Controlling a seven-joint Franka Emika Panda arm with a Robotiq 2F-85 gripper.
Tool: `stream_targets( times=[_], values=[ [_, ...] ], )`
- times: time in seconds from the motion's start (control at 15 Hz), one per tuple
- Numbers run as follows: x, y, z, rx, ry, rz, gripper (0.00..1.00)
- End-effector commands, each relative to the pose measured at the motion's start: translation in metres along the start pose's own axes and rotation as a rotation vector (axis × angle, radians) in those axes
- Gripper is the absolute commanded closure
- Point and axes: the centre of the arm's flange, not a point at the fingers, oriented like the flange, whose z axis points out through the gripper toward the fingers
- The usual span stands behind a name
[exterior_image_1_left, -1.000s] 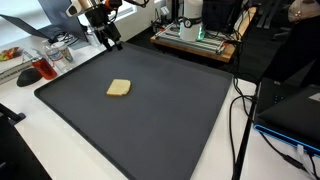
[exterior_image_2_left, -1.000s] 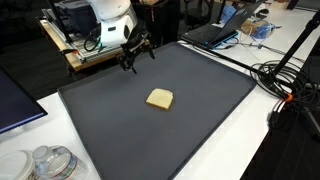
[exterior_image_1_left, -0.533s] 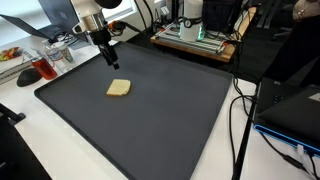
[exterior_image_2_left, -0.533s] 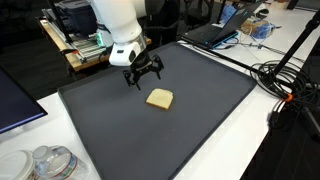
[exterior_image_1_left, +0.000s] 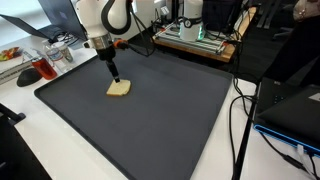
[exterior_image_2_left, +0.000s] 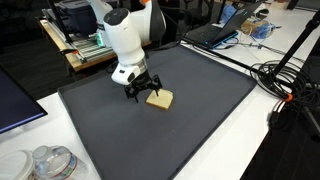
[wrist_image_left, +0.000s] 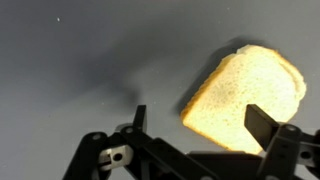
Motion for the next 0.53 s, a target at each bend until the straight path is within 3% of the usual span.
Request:
stream_targets(
  times=[0.0, 0.33, 0.47],
  values=[
    [0.0099, -0.0072, 0.0094, -0.036, 0.021, 0.044, 0.00],
    [0.0136, -0.0116, 0.0139, -0.067, 0.020, 0.064, 0.00],
    [0.0144, -0.0160, 0.0152, -0.077, 0.020, 0.054, 0.15]
  ],
)
